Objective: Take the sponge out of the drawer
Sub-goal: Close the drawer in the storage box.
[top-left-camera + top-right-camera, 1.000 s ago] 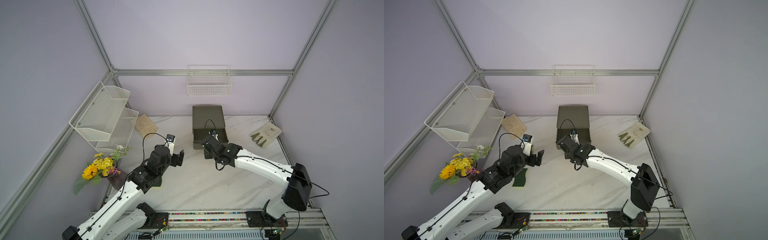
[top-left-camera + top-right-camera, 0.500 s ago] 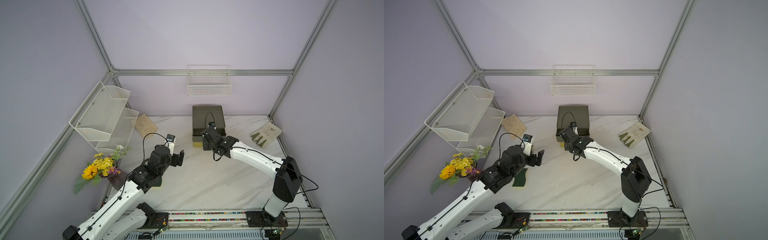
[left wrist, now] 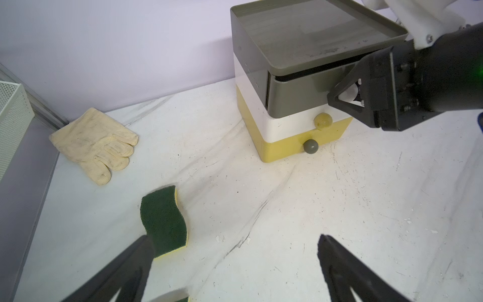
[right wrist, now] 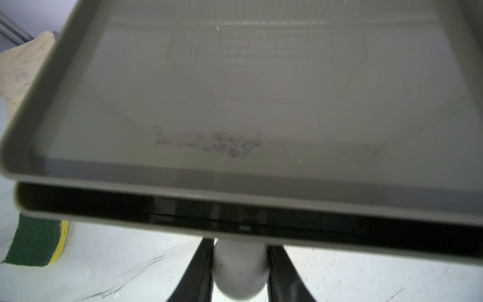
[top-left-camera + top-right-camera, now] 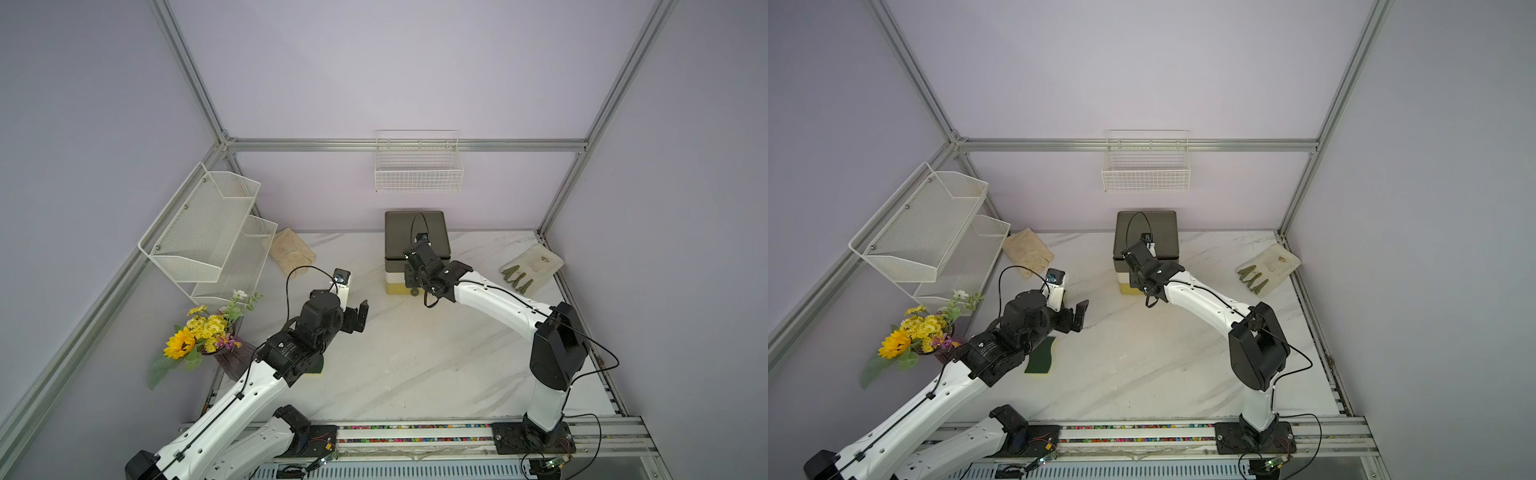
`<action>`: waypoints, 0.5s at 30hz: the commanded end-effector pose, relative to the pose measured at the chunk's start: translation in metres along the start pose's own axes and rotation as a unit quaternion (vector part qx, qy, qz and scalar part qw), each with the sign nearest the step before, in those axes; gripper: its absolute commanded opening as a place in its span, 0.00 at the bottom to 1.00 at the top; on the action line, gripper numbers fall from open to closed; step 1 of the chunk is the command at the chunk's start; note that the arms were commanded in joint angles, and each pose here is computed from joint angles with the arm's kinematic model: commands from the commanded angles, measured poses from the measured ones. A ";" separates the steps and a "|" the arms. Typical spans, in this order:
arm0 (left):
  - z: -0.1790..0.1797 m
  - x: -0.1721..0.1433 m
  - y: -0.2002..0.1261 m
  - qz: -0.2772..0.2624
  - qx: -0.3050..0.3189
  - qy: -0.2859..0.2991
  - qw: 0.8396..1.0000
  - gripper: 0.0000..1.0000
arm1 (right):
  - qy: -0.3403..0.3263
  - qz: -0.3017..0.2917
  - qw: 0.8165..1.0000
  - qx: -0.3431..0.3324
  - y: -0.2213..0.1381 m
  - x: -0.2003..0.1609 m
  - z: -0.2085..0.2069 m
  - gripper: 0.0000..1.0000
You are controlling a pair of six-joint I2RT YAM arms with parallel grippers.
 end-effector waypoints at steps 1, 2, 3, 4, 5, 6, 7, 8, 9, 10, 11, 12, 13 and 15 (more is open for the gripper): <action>0.002 0.005 0.000 -0.010 0.004 0.004 1.000 1.00 | 0.002 -0.034 0.999 0.034 0.000 0.021 0.012 0.14; 0.002 0.005 0.000 -0.012 0.004 0.003 1.000 1.00 | 0.002 -0.034 0.999 0.035 0.001 0.022 0.012 0.14; 0.002 0.005 0.000 -0.011 0.004 0.004 1.000 1.00 | 0.003 -0.034 0.999 0.035 0.002 0.023 0.011 0.14; 0.002 0.005 0.000 -0.011 0.004 0.003 1.000 1.00 | 0.004 -0.034 0.999 0.035 0.004 0.024 0.011 0.14; 0.002 0.005 0.000 -0.011 0.004 0.003 1.000 1.00 | 0.004 -0.033 0.999 0.035 0.005 0.024 0.011 0.14; 0.002 0.005 0.001 -0.010 0.004 0.003 1.000 1.00 | 0.004 -0.032 0.999 0.035 0.007 0.024 0.010 0.15; 0.002 0.005 0.001 -0.010 0.004 0.003 1.000 1.00 | 0.004 -0.032 0.999 0.036 0.008 0.024 0.011 0.15; 0.002 0.005 0.001 -0.010 0.004 0.003 1.000 1.00 | 0.004 -0.030 0.999 0.034 0.010 0.024 0.010 0.15; 0.001 0.004 0.001 -0.009 0.004 0.004 1.000 1.00 | 0.004 -0.029 0.999 0.034 0.012 0.024 0.009 0.16; 0.001 0.004 0.001 -0.009 0.004 0.004 1.000 1.00 | 0.005 -0.029 0.999 0.034 0.013 0.024 0.009 0.16; 0.001 0.004 0.001 -0.009 0.004 0.004 1.000 1.00 | 0.006 -0.029 0.999 0.034 0.015 0.024 0.009 0.16; 0.001 0.005 0.001 -0.010 0.004 0.004 1.000 1.00 | 0.006 -0.029 0.999 0.035 0.015 0.024 0.009 0.16; 0.001 0.005 0.001 -0.010 0.004 0.004 1.000 1.00 | 0.006 -0.028 0.999 0.035 0.016 0.025 0.009 0.17; 0.001 0.005 0.001 -0.009 0.004 0.004 1.000 1.00 | 0.007 -0.027 0.999 0.035 0.019 0.025 0.008 0.17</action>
Point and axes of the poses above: each gripper's point midway between its finger pads, its own y axis out along the fingers, its own z axis along the line the jaws close on, x = y × z, the point moved 6 cm from there along -y, back along the fingers, and after that the axes turned 1 degree about y, right-handed, at the moved point
